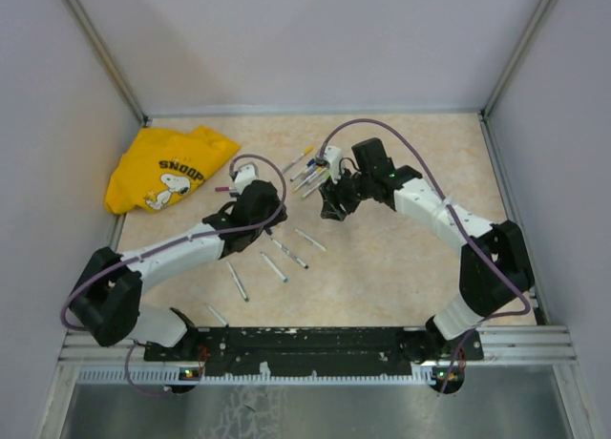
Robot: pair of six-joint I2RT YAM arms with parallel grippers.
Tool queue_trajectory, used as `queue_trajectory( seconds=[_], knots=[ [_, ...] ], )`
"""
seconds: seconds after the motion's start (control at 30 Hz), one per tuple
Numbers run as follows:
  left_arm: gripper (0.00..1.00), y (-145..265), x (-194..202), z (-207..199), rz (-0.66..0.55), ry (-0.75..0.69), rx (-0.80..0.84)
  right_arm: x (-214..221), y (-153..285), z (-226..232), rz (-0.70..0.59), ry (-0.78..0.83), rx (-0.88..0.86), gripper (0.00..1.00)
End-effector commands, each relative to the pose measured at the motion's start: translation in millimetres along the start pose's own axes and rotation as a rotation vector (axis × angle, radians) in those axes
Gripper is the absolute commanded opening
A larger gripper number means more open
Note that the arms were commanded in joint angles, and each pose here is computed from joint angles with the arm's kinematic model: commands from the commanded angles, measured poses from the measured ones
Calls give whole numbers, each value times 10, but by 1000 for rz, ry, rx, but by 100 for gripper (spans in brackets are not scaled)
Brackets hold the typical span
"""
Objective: Open the pen caps
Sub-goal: Place the pen cap at the center of the board, then move the pen to the center of the board.
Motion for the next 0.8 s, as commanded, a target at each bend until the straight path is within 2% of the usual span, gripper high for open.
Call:
queue_trajectory(
  seconds=[0.0, 0.1, 0.2, 0.23, 0.3, 0.57, 0.77],
  knots=[
    [55, 203, -169, -76, -70, -124, 138, -188, 154, 6, -84, 42, 12, 51],
    [58, 329, -225, -97, -116, -214, 251, -200, 168, 13, -90, 48, 9, 51],
    [66, 447, -272, -95, -176, -273, 341, -203, 180, 14, -93, 50, 8, 51],
    [72, 480, -278, -88, -189, -287, 363, -207, 184, 11, -95, 51, 8, 51],
    [74, 552, -316, -93, -220, -317, 405, -208, 192, 6, -96, 54, 9, 51],
    [89, 650, -429, -116, -301, -423, 454, -282, 354, 15, -127, 98, 35, 51],
    [94, 662, -446, -284, -323, -491, 553, -413, 716, -40, -204, 142, 133, 51]
  ],
)
Point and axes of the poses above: each gripper's point midway between its finger pads, its own y axis back along the fingers, its own z axis along the line the jaws close on, x = y × z, the point moved 5 cm from there along y, back along the fingers, and after that the axes turned 6 degrees about y, right-handed, at the moved point
